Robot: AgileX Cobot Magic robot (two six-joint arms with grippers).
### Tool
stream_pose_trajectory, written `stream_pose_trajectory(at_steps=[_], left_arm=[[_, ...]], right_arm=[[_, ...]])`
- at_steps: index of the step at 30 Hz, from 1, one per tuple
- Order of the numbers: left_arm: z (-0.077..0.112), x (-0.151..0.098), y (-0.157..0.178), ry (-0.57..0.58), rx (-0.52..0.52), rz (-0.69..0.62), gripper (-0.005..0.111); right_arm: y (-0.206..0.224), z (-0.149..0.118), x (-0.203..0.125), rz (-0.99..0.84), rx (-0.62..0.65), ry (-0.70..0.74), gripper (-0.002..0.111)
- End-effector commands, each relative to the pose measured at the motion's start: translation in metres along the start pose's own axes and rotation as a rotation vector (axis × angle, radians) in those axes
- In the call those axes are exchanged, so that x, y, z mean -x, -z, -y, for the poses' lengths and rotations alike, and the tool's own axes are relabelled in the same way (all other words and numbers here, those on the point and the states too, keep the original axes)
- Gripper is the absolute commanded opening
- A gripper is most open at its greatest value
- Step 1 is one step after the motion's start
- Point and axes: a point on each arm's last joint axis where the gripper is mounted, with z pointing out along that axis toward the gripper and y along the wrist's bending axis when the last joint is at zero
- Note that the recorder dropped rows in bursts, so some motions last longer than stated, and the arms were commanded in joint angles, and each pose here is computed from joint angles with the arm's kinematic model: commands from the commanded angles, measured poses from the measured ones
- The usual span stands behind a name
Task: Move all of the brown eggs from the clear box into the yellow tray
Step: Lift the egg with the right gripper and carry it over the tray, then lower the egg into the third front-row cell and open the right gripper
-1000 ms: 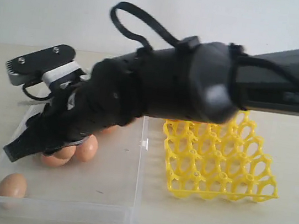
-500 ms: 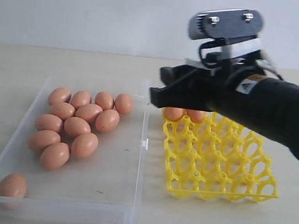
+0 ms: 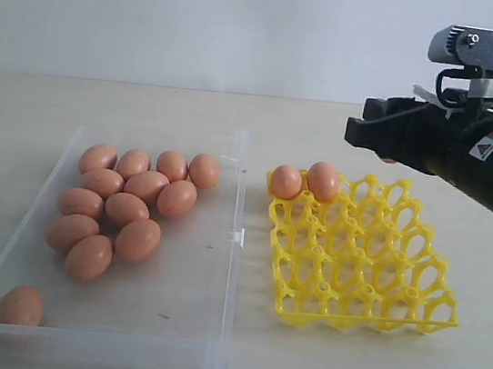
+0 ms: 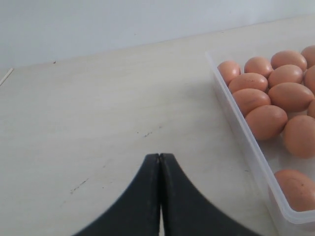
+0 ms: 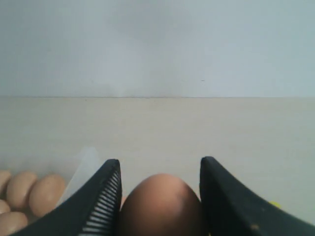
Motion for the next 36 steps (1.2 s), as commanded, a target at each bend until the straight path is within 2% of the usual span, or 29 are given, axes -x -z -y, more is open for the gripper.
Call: stream_pose_trajectory(at_steps=[1, 10, 15, 20, 28, 36], left_arm=[[0.0, 0.002, 0.001, 0.005, -0.004, 0.016, 0.0], [0.0, 0.002, 0.001, 0.005, -0.004, 0.016, 0.0], [0.0, 0.002, 0.001, 0.005, -0.004, 0.016, 0.0], [0.0, 0.002, 0.001, 0.005, -0.004, 0.016, 0.0], [0.0, 0.002, 0.001, 0.005, -0.004, 0.016, 0.0], [0.0, 0.002, 0.001, 0.005, -0.004, 0.016, 0.0]], right_arm=[[-0.015, 0.011, -0.014, -0.023, -0.037, -0.04, 0.0], [-0.06, 0.011, -0.048, -0.135, -0.018, -0.009, 0.0], [-0.082, 0.009, -0.043, -0.126, -0.013, -0.023, 0.0], [-0.099, 0.021, -0.041, -0.148, -0.047, -0.039, 0.0], [-0.104, 0.047, -0.042, -0.135, -0.108, -0.073, 0.0], [-0.104, 0.047, -0.043, -0.126, -0.106, -0.083, 0.0]])
